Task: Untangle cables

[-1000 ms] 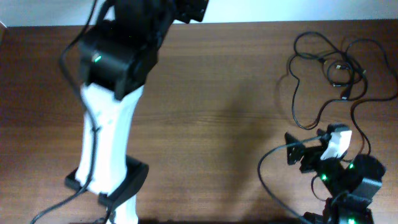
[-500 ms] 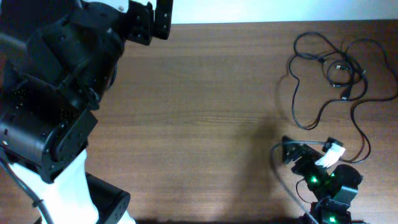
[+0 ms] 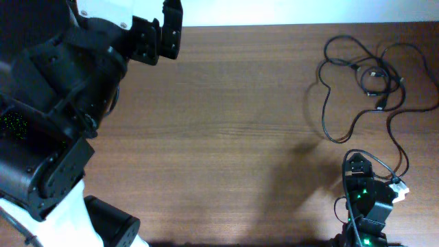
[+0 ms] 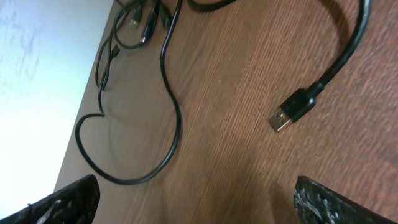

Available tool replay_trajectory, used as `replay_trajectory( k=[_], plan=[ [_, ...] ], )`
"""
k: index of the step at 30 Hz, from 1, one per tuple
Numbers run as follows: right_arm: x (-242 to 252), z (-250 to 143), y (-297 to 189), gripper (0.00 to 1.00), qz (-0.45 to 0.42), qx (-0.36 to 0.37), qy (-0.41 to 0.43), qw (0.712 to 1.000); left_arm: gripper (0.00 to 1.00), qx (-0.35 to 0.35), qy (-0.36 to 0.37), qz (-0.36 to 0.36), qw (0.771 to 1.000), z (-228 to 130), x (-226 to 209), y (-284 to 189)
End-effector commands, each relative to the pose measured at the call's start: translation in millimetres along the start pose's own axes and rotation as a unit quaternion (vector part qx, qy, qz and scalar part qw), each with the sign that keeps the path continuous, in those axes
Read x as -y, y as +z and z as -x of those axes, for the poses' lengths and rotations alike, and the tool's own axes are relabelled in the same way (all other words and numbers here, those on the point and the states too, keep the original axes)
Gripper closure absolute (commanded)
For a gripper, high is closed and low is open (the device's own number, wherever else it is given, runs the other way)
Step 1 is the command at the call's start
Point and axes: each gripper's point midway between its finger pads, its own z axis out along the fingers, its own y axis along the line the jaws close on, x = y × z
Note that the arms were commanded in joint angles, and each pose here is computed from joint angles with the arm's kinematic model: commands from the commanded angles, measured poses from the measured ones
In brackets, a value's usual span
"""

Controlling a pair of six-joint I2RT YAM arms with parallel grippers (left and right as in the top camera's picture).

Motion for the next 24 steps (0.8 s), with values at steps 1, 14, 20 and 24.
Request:
replay_trajectory(
  k=[1, 14, 20, 24],
  plan=[
    [9.3, 6.7, 0.0, 0.01, -0.023, 0.021, -0.003, 1.0, 0.01, -0.022, 0.011, -0.001, 1.0, -10.7, -1.8, -7.5],
    [9.3, 6.7, 0.0, 0.01, -0.023, 0.021, -0.003, 1.0, 0.01, 0.053, -0.034, -0.016, 0.998, 25.3, 6.6, 13.0],
    [9.4, 6.7, 0.0, 0.01, -0.023, 0.021, -0.003, 1.0, 0.01, 0.064, -0.038, -0.002, 0.997, 30.1, -0.1, 6.6],
    [9.4, 6.7, 0.0, 0.01, -0.023, 0.021, -0.003, 1.0, 0.01, 0.14, -0.054, 0.005, 0.989, 48.4, -7.5, -18.6]
  ],
)
